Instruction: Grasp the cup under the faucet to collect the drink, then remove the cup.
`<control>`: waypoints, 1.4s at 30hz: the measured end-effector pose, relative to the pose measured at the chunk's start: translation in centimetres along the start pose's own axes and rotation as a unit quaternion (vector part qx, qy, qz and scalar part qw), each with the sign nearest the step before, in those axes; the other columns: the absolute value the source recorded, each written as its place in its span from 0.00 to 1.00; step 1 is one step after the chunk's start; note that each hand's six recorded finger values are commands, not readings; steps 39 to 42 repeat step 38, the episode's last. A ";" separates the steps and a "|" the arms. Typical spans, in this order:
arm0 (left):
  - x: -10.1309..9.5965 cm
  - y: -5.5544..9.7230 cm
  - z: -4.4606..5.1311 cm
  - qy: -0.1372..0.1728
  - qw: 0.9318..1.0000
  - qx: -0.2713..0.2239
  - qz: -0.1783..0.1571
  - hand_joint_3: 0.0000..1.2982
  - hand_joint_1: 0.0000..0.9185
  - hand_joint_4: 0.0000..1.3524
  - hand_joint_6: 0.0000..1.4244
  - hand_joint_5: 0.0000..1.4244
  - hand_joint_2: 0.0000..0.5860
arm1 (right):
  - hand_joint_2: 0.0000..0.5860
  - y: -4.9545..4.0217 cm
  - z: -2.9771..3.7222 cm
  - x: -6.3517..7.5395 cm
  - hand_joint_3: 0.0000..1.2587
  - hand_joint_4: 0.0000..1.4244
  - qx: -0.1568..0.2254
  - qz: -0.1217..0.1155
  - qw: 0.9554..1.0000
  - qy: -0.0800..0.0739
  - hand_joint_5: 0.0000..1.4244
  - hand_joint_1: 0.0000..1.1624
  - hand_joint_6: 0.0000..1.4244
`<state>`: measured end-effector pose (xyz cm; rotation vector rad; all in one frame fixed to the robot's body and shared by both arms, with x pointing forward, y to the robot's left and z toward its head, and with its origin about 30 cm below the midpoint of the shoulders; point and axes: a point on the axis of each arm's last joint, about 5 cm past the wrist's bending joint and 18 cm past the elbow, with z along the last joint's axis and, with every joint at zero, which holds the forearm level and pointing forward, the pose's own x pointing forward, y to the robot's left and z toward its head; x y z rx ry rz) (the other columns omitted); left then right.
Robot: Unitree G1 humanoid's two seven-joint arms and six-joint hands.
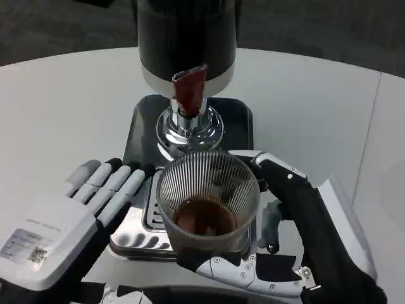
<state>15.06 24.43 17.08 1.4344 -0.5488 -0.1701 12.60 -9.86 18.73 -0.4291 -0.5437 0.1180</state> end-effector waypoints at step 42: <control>0.1 0.5 0.12 0.003 1.000 -0.008 0.006 0.00 0.00 0.00 0.00 0.00 0.13 | 0.24 -0.40 0.75 0.0 0.61 0.65 0.001 0.007 1.000 -0.013 0.69 0.96 0.92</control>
